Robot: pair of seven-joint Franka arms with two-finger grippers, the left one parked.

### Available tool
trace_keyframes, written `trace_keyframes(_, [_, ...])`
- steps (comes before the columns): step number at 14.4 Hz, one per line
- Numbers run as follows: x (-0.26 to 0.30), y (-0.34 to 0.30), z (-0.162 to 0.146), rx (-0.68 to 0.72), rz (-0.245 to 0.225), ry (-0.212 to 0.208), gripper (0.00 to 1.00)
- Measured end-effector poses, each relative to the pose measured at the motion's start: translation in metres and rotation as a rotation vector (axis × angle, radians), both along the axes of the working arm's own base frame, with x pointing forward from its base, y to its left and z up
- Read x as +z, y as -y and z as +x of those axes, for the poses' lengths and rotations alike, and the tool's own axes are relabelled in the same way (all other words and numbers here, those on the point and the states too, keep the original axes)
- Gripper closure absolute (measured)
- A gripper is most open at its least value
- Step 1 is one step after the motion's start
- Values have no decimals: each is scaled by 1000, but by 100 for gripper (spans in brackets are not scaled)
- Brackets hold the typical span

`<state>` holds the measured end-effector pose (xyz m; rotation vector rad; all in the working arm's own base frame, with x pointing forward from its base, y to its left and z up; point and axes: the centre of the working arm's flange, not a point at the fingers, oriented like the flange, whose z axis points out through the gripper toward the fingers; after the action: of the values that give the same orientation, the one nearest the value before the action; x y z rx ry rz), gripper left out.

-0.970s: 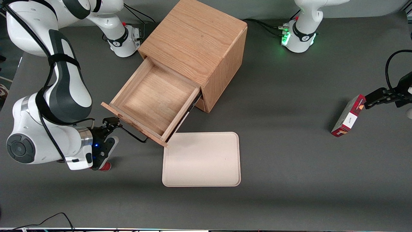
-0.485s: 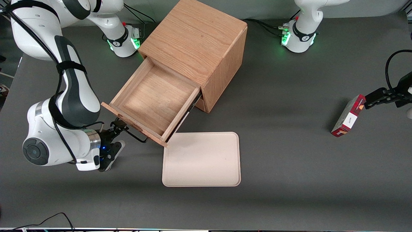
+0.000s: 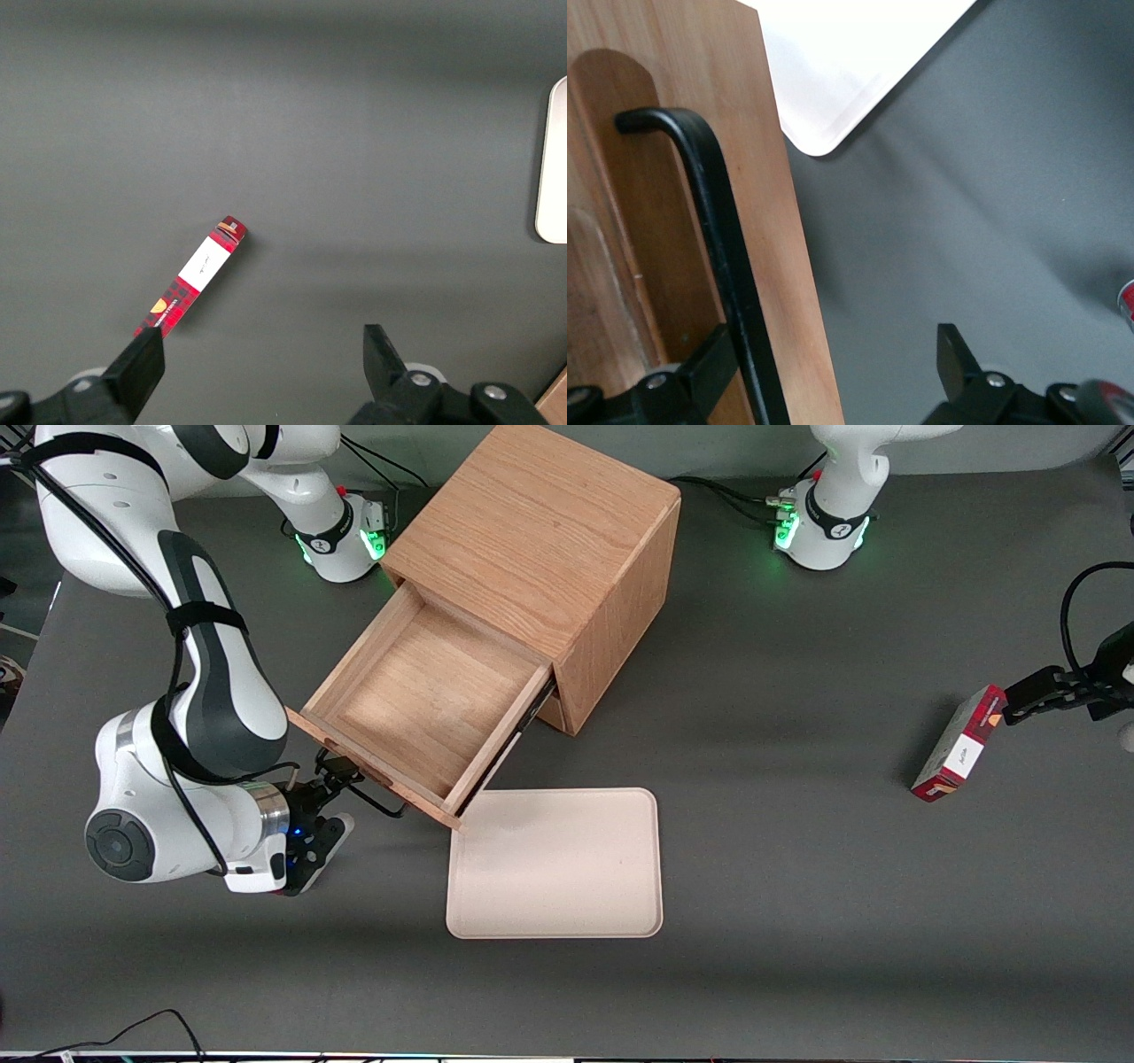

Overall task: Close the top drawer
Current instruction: 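Lower the right gripper beside the drawer front near the black handle, then push the drawer front with the right gripper into the cabinet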

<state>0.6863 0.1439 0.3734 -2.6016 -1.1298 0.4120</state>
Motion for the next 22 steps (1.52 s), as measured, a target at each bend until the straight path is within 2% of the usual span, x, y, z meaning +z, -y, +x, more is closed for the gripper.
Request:
trace_keyframes(7, [-2, -3, -6, -64, -6, -28, 0])
trace_keyframes(10, [3, -11, -16, -98, 12, -54, 0])
trace_keyframes(15, [15, -28, -41, -133, 20, -81, 0])
trace_keyframes(19, [6, -36, -68, -166, 51, -96, 0])
trace_keyframes(22, [-4, -39, -89, -186, 46, -102, 0])
